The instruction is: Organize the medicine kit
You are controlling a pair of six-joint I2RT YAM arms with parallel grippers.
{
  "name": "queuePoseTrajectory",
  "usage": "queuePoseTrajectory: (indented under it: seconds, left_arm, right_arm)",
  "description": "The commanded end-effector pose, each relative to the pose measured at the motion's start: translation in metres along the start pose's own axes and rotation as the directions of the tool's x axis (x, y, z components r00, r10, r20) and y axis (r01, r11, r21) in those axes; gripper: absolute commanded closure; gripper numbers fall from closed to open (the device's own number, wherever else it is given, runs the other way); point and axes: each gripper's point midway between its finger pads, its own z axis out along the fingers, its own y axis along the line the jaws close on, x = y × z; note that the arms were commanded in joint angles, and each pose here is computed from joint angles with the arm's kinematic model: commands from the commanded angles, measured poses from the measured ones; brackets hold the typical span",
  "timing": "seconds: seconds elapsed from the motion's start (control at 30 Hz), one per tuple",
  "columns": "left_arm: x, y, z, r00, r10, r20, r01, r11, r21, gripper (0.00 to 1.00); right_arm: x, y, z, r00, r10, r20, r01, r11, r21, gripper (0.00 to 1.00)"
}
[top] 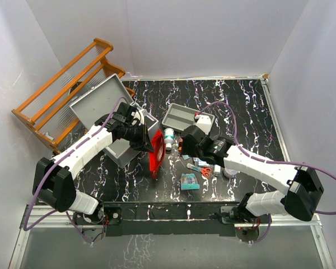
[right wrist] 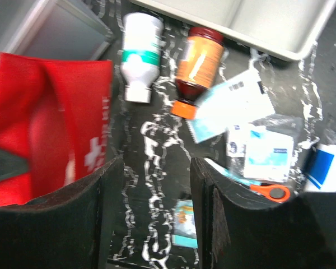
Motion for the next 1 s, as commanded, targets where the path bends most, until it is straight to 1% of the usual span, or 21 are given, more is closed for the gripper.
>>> queuePoseTrajectory:
  seconds: [0.0, 0.13, 0.2, 0.33, 0.43, 0.57, 0.7, 0.8, 0.97]
  left_arm:
    - [0.015, -0.005, -0.013, 0.999, 0.026, -0.037, -0.025, 0.999, 0.023, 1.0]
    - [0.018, -0.002, -0.012, 0.998, 0.029, -0.05, -0.028, 1.0, 0.013, 1.0]
    - [0.019, -0.001, -0.012, 0.998, 0.03, -0.058, -0.03, 0.999, 0.013, 1.0]
    - [0.02, 0.001, -0.008, 0.997, 0.028, -0.071, -0.027, 1.0, 0.011, 1.0]
    - [0.019, 0.001, -0.006, 0.997, 0.028, -0.07, -0.027, 1.0, 0.012, 1.0]
    - [0.017, 0.002, -0.004, 0.997, 0.027, -0.072, -0.027, 1.0, 0.01, 1.0]
    - [0.017, 0.003, -0.002, 0.997, 0.022, -0.076, -0.022, 1.0, 0.007, 1.0]
    - [0.016, 0.002, -0.001, 0.997, 0.019, -0.076, -0.019, 1.0, 0.009, 1.0]
    - [0.017, 0.0, 0.001, 0.997, 0.01, -0.076, -0.008, 1.0, 0.026, 1.0]
  right_arm:
    - [0.012, -0.012, 0.005, 1.0, 0.019, -0.013, -0.019, 0.999, 0.034, 0.49]
    - [0.038, -0.019, 0.009, 0.994, -0.006, -0.105, 0.01, 0.999, 0.033, 0.48]
    - [0.054, -0.02, 0.009, 0.987, -0.025, -0.159, 0.027, 1.0, 0.009, 0.47]
    - [0.09, -0.021, 0.007, 0.952, -0.082, -0.295, 0.069, 0.996, -0.055, 0.46]
    - [0.112, -0.037, 0.006, 0.926, -0.1, -0.364, 0.096, 0.995, -0.028, 0.47]
    - [0.125, -0.056, 0.005, 0.912, -0.113, -0.394, 0.13, 0.991, 0.015, 0.52]
    - [0.131, -0.059, 0.008, 0.901, -0.139, -0.41, 0.157, 0.988, 0.009, 0.56]
    - [0.137, -0.055, 0.013, 0.888, -0.163, -0.43, 0.173, 0.985, -0.015, 0.58]
    - [0.14, -0.049, 0.024, 0.886, -0.171, -0.431, 0.175, 0.984, -0.029, 0.58]
